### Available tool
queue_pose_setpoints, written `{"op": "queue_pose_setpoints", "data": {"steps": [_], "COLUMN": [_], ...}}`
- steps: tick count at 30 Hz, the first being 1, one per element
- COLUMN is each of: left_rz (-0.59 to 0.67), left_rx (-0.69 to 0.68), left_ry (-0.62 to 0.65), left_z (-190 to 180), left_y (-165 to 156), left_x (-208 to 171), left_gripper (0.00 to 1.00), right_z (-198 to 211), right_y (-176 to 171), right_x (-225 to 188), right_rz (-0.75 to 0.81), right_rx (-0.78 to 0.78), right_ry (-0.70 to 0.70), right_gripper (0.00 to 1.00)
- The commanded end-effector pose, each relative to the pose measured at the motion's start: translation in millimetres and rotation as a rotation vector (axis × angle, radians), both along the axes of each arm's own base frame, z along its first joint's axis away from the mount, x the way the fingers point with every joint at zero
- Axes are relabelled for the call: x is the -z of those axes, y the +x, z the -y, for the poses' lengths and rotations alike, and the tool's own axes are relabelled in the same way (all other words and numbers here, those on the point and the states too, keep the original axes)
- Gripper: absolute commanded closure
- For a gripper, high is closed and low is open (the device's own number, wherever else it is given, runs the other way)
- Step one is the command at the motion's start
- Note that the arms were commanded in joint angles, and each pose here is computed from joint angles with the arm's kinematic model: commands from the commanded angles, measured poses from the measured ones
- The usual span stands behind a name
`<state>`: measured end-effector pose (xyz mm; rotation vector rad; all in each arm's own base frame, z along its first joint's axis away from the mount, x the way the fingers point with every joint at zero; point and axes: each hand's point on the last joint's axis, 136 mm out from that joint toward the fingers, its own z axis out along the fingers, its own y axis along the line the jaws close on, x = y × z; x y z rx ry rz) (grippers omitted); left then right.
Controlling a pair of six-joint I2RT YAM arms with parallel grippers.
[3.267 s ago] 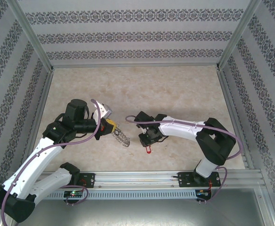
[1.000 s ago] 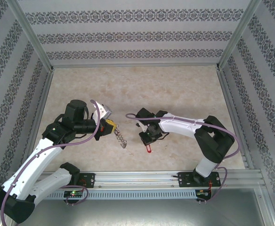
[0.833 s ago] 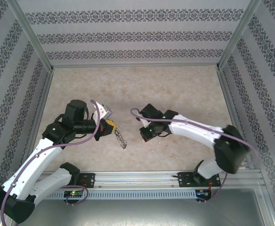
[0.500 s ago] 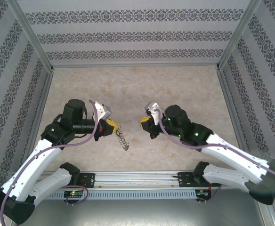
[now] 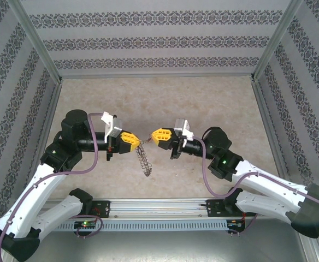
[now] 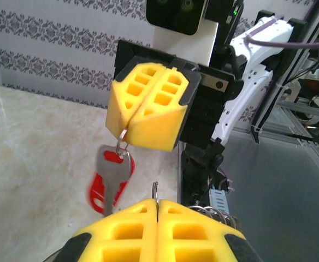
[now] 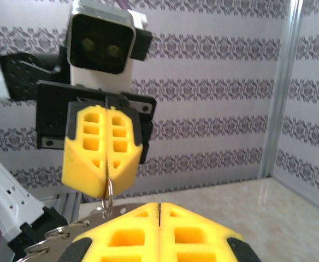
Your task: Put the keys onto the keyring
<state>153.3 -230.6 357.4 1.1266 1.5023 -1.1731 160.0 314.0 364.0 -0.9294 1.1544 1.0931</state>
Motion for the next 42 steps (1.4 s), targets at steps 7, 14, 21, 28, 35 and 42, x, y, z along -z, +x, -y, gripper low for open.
{"op": "queue_pose_setpoints", "data": {"steps": [7, 14, 21, 28, 35, 42], "left_rz": [0.105, 0.114, 0.118, 0.123, 0.126, 0.128], "left_rx": [0.058, 0.072, 0.077, 0.071, 0.074, 0.078], "left_ry": [-0.078, -0.085, -0.084, -0.080, -0.079, -0.078], "left_z": [3.9, 4.5, 5.1, 4.0, 4.3, 4.5], "left_y": [-1.3, -2.5, -2.7, -3.7, -3.4, -3.7], "left_x": [-32.7, -34.9, -33.9, -33.7, -33.0, -32.9], "left_gripper": [1.00, 1.00, 1.00, 1.00, 1.00, 1.00], "right_z": [-3.2, -7.4, -11.1, -11.0, -7.0, -6.1], "right_y": [-22.8, -25.0, -29.1, -29.1, -29.1, -26.5], "right_x": [-33.3, -32.6, -38.6, -40.0, -43.9, -44.8], "right_rz": [0.076, 0.069, 0.080, 0.081, 0.086, 0.086], "right_rx": [-0.128, -0.146, -0.170, -0.169, -0.154, -0.137], "right_ry": [0.112, 0.108, 0.120, 0.125, 0.130, 0.134], "right_gripper": [1.00, 1.00, 1.00, 1.00, 1.00, 1.00]}}
